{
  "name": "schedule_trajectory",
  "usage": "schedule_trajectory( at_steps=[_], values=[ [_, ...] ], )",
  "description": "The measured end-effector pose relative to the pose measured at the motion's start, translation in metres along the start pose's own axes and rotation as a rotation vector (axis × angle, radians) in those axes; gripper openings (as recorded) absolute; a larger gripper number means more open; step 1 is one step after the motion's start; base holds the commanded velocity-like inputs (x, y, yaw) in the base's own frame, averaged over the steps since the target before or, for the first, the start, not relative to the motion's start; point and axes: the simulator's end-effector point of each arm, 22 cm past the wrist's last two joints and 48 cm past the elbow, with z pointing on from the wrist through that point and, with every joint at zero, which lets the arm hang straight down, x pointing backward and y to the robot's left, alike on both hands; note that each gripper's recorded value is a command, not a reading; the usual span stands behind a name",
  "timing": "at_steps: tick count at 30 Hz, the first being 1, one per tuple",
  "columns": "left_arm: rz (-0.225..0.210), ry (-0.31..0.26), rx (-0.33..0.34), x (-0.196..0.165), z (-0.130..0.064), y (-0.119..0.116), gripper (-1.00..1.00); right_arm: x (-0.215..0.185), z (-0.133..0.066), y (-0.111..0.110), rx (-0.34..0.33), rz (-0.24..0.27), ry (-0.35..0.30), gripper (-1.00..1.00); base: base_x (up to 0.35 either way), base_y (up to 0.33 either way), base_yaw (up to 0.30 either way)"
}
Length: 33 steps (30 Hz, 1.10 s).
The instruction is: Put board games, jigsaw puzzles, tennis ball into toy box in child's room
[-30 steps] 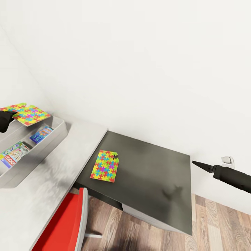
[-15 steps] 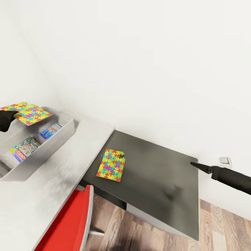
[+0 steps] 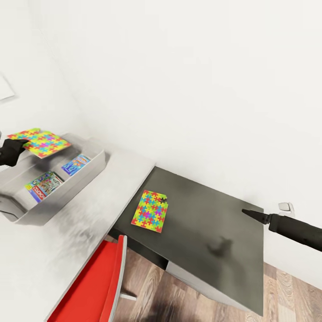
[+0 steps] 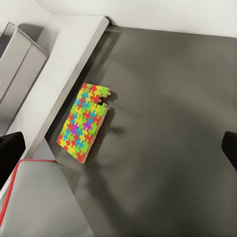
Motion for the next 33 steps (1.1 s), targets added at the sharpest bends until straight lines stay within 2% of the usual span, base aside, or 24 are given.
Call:
schedule_trajectory(
  at_steps=[2, 11, 18, 33],
  values=[
    [-0.002, 0.006, 0.008, 0.004, 0.001, -0.004, -1.0, 0.0, 0.0, 0.0, 0.0, 0.0, 0.0, 1.0, 0.0, 0.0, 0.018],
    [-0.026, 0.072, 0.101, 0.051, 0.018, -0.067, -1.0, 0.004, 0.007, 0.005, -0.019, 0.021, -0.011, 1.0, 0.0, 0.0, 0.006],
    [-0.031, 0.095, 0.13, 0.068, 0.022, -0.089, -1.0, 0.006, 0.009, 0.007, -0.025, 0.026, -0.014, 1.0, 0.0, 0.0, 0.0],
    [-0.029, 0.1, 0.131, 0.072, 0.023, -0.091, -1.0, 0.006, 0.009, 0.008, -0.027, 0.028, -0.014, 1.0, 0.0, 0.0, 0.0]
  ],
)
